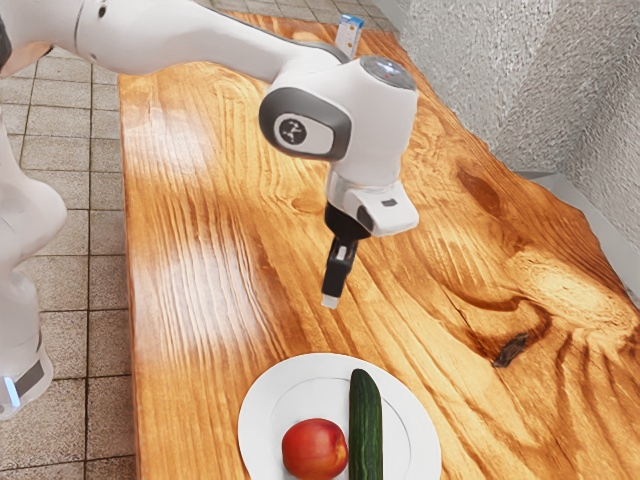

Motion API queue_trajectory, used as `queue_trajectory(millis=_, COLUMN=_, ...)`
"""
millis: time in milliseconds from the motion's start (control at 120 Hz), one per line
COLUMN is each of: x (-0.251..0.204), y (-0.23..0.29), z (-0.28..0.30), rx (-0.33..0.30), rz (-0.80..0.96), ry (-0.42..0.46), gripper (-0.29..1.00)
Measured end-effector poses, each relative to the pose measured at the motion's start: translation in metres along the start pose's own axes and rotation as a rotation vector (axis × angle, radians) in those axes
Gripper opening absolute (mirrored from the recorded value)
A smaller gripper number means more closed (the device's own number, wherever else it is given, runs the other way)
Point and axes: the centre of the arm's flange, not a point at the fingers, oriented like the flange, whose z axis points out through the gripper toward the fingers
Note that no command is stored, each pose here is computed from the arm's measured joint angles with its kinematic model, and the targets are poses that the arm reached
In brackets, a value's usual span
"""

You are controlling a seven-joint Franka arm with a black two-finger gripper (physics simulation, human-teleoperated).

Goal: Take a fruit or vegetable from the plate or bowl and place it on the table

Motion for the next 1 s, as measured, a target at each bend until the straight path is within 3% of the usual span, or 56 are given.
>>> queue_trajectory(millis=325, x=0.006, y=0.116, z=0.002, rx=-0.011, rz=0.203, ry=0.033, gripper=0.70)
queue_trajectory(millis=1000, x=0.033, y=0.144, z=0.065, rx=-0.014, rz=0.202, ry=-0.066, gripper=0.70)
